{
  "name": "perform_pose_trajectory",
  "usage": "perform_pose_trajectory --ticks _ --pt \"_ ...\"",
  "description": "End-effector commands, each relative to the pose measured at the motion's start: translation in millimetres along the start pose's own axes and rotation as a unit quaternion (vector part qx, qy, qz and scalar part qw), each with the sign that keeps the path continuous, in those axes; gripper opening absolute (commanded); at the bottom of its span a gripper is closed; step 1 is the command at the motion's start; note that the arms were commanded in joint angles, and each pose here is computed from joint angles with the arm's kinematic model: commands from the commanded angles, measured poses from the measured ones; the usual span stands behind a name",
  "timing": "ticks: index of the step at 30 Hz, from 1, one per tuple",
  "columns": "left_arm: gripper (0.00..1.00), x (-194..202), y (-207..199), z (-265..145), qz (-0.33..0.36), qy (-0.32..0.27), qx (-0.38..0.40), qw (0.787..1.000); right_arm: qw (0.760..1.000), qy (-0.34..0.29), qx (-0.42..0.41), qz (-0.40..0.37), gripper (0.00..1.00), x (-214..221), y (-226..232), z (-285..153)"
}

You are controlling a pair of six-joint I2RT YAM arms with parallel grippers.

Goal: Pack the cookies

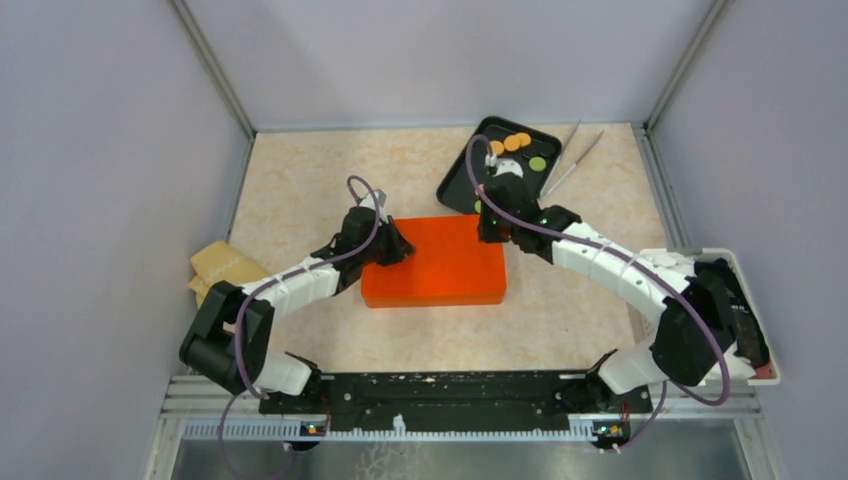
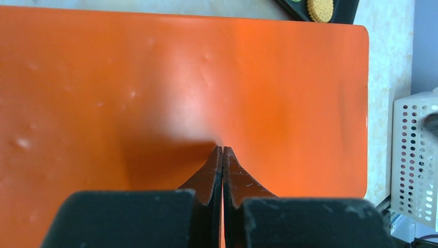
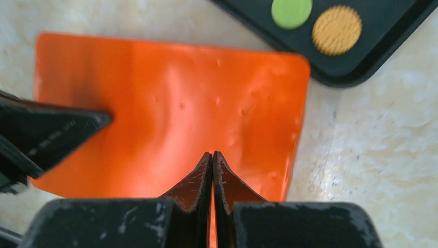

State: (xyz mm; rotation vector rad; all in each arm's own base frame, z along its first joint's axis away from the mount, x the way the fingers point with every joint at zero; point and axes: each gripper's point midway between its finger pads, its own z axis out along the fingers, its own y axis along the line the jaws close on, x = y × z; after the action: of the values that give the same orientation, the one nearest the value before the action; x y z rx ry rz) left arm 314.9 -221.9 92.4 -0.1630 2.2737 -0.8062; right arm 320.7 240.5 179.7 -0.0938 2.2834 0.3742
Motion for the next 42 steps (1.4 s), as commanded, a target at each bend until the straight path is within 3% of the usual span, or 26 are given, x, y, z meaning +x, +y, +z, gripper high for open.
perform_pose_trajectory --ticks 1,6,9,19,22,25,30,32,33,34,42 --pt "0.0 13.8 -2.2 9.6 0.01 0.028 0.001 1.0 0.998 0.066 0.002 0.004 0.0 59.6 -3.8 15.1" --pt "0.0 13.4 -7.4 11.7 0.016 0.029 0.006 0.999 0.992 0.12 0.041 0.014 0.0 115.1 -33.6 19.7" --pt "0.0 8.4 -11.9 11.7 0.024 0.026 0.007 0.999 0.991 0.126 0.048 0.012 0.0 120.5 -38.1 17.0" --pt "0.0 -51.1 -41.8 -16.1 0.067 -0.038 -0.008 0.997 1.0 0.005 0.011 -0.02 0.0 10.3 -1.3 -8.2" --pt "0.04 -73.9 -53.7 -30.2 0.085 -0.067 -0.011 0.994 0.999 -0.02 -0.001 -0.031 0.13 -15.1 9.5 -14.7" --pt "0.19 -96.2 -63.9 -44.9 0.102 -0.099 -0.014 0.99 0.998 -0.049 -0.007 -0.037 0.37 -40.6 16.9 -23.2" --pt "0.66 -125.1 -77.9 -64.2 0.123 -0.137 -0.02 0.983 0.995 -0.087 0.003 -0.042 0.79 -68.9 18.7 -32.9" --pt "0.8 -135.1 -79.3 -70.9 0.129 -0.147 -0.033 0.98 0.994 -0.101 0.018 -0.043 0.96 -76.9 14.8 -35.6" --pt "0.94 -141.2 -79.9 -74.2 0.133 -0.154 -0.041 0.978 0.993 -0.106 0.025 -0.048 0.98 -80.4 12.1 -36.7" --pt "0.98 -145.8 -79.0 -76.9 0.139 -0.157 -0.052 0.976 0.992 -0.111 0.032 -0.053 0.99 -83.3 9.9 -38.2" --pt "0.98 -171.9 -61.5 -103.7 0.142 -0.201 -0.132 0.96 0.98 -0.156 0.116 -0.052 0.99 -98.4 -24.0 -55.3"
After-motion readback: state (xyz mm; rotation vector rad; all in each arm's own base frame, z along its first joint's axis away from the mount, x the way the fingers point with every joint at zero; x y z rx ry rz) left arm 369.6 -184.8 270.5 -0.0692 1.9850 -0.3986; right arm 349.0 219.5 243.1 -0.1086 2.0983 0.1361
